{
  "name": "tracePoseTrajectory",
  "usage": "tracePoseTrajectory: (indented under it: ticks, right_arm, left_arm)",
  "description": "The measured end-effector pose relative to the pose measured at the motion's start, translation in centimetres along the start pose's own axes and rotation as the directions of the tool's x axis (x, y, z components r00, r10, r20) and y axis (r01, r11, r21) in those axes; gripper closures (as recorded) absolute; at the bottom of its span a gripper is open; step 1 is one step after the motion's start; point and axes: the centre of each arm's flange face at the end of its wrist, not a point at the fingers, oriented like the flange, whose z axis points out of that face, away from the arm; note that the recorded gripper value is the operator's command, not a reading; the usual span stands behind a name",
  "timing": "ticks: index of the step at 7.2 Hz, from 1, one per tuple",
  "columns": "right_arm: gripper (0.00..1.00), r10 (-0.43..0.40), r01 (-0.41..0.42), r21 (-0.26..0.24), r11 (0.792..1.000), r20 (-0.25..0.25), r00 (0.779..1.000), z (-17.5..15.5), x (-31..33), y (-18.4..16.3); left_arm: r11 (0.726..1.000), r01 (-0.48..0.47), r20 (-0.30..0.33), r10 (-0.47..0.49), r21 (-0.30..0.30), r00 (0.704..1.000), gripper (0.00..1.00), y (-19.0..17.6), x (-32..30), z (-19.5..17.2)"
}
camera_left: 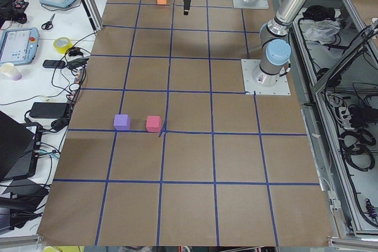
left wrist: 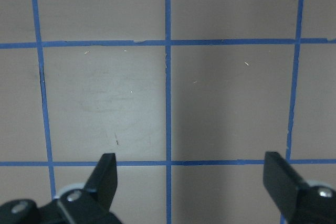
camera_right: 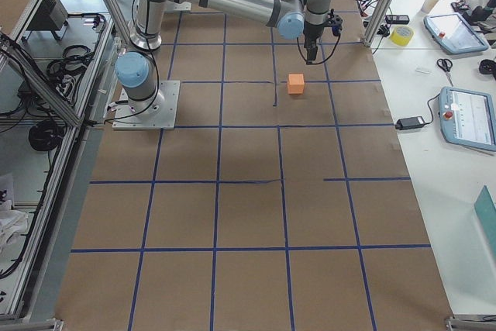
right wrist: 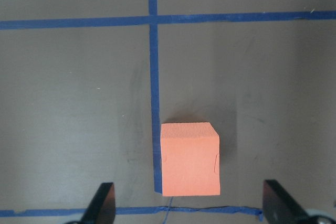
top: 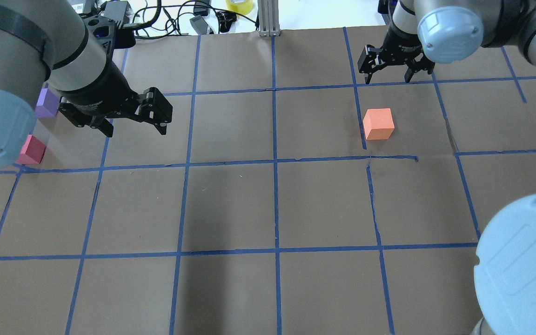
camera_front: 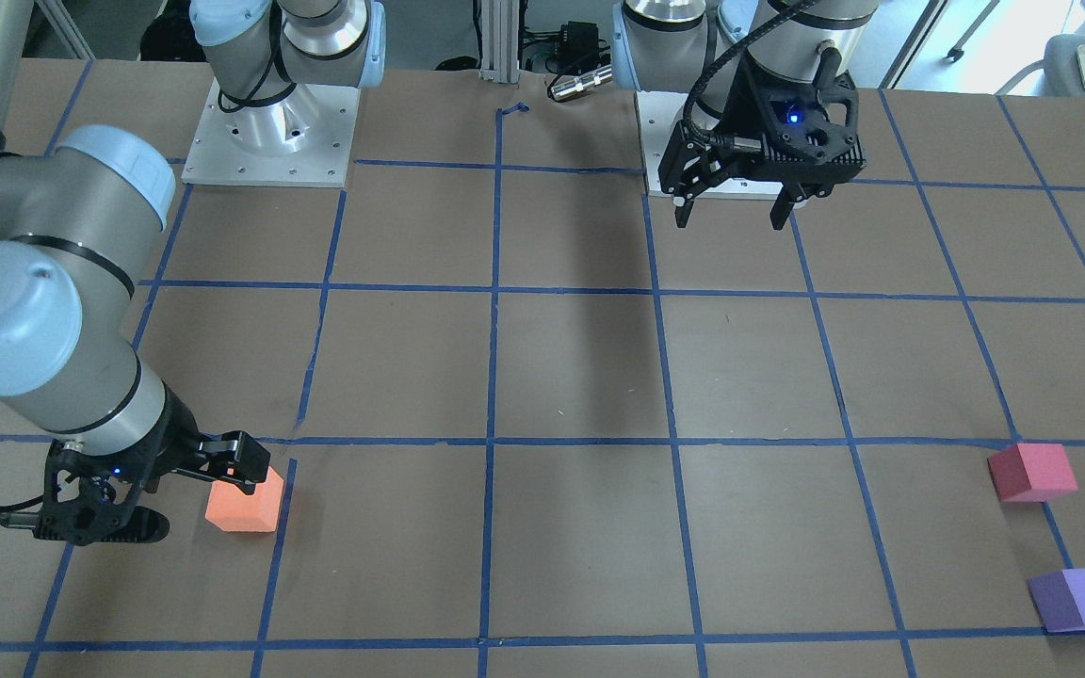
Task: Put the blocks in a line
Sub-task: 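Close the right gripper on the orange cube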
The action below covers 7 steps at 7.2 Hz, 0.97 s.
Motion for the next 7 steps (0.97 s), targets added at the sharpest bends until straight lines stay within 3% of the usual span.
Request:
tracePoseTrajectory:
  ticks: [3,5,6,7]
  right_arm:
    - [0.0,0.027,-0.026,-0.073,0.997,0.011,1.0,9.9,0.9,0.4]
    - [0.7,0.035,-0.034,-0.098,0.995,0.006,0.999,12.2,1.0,0.8]
    - [0.85,0.048,-0.048,-0.097,0.994,0.004,0.999,12.1,1.0,0.8]
    - [0.83,0.062,-0.061,-0.096,0.994,0.004,0.998,12.1,1.0,0.8]
  left_arm:
    - [1.0,0.0,0.001,0.0,-0.001,1.0,0.0,-0.1,0.0,0.1]
    - [1.0,0.0,0.001,0.0,0.004,1.0,0.0,0.1,0.0,-0.2]
    - [1.0,0.0,0.0,0.0,0.004,1.0,0.0,0.1,0.0,-0.2]
    - [1.0,0.0,0.0,0.0,0.004,1.0,0.0,0.0,0.0,-0.2]
